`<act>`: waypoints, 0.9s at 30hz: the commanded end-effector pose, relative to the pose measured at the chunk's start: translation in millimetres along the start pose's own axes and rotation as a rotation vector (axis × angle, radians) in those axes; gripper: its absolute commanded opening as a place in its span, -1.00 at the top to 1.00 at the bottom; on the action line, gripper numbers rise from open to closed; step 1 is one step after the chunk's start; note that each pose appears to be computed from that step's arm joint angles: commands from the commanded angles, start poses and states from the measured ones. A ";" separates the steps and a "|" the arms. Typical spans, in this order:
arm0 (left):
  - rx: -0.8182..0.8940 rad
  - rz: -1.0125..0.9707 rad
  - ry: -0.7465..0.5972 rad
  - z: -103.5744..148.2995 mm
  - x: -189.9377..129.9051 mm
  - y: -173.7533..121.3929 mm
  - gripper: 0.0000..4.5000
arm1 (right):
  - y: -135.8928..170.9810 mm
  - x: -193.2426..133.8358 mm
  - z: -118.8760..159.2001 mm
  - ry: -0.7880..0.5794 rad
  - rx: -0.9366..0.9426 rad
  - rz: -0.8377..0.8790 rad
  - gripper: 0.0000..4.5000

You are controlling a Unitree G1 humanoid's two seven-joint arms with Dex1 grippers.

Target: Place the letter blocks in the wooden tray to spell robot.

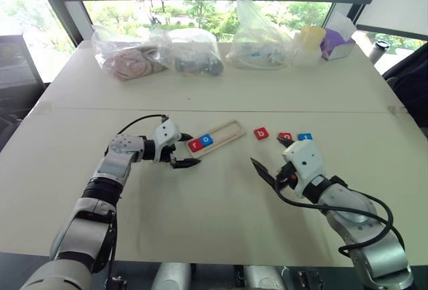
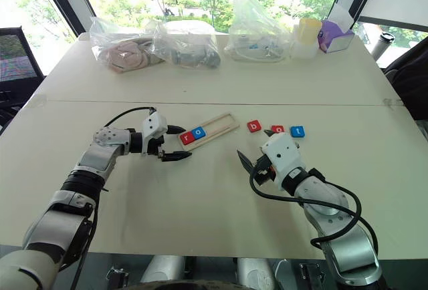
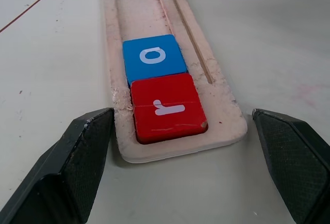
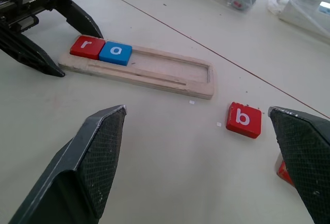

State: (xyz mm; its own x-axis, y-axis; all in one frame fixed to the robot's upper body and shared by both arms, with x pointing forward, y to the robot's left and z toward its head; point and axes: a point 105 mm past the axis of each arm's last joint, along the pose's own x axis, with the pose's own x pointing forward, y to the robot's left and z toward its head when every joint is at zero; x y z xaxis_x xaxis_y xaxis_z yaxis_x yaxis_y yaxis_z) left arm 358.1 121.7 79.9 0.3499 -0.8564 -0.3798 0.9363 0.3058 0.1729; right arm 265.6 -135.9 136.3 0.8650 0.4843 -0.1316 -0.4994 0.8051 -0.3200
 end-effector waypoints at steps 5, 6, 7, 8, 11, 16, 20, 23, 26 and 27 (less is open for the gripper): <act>-0.050 -0.001 0.082 -26.2 4.1 -6.4 -0.60 | -0.4 -0.4 11.8 -0.039 -0.029 0.002 -1.00; -0.052 0.007 0.081 -26.7 4.9 -5.9 -0.46 | -0.4 -0.3 11.9 -0.039 -0.030 0.002 -1.00; -0.054 0.012 0.080 -27.0 5.6 -5.6 -0.45 | -0.5 -0.2 11.9 -0.039 -0.030 0.002 -1.00; -0.056 0.017 0.076 -27.0 6.8 -5.6 -0.45 | -0.7 -0.4 11.9 -0.039 -0.030 0.001 -1.00; -0.060 0.028 0.066 -26.4 9.9 -6.1 -0.45 | -0.7 -0.4 12.1 -0.039 -0.029 -0.001 -1.00; -0.057 -0.004 0.056 -25.5 11.7 -15.0 -0.45 | 0.2 -0.2 12.0 -0.039 -0.026 -0.002 -1.00; -0.034 -0.077 0.061 -24.0 5.4 -27.6 -0.45 | -0.7 0.3 12.2 -0.038 -0.029 -0.002 -1.00; -0.005 -0.165 0.066 -20.6 -4.2 -41.6 -0.45 | -1.8 0.1 12.1 -0.038 -0.033 0.000 -1.00; 0.026 -0.256 0.082 -17.6 -13.6 -56.1 -0.45 | -5.5 0.0 12.1 -0.037 -0.043 -0.001 -1.00; 0.035 -0.278 0.086 -17.2 -15.1 -59.7 -0.45 | -6.7 -0.2 12.0 -0.036 -0.045 -0.002 -1.00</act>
State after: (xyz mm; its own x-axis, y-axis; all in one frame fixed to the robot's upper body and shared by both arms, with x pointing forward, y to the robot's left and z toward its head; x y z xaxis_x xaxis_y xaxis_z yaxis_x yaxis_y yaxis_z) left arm 314.1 127.1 74.6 0.1884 -0.8739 -0.4481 0.9786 0.1285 0.1608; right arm 267.7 -136.1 137.8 0.8597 0.4917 -0.1382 -0.5080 0.7956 -0.3301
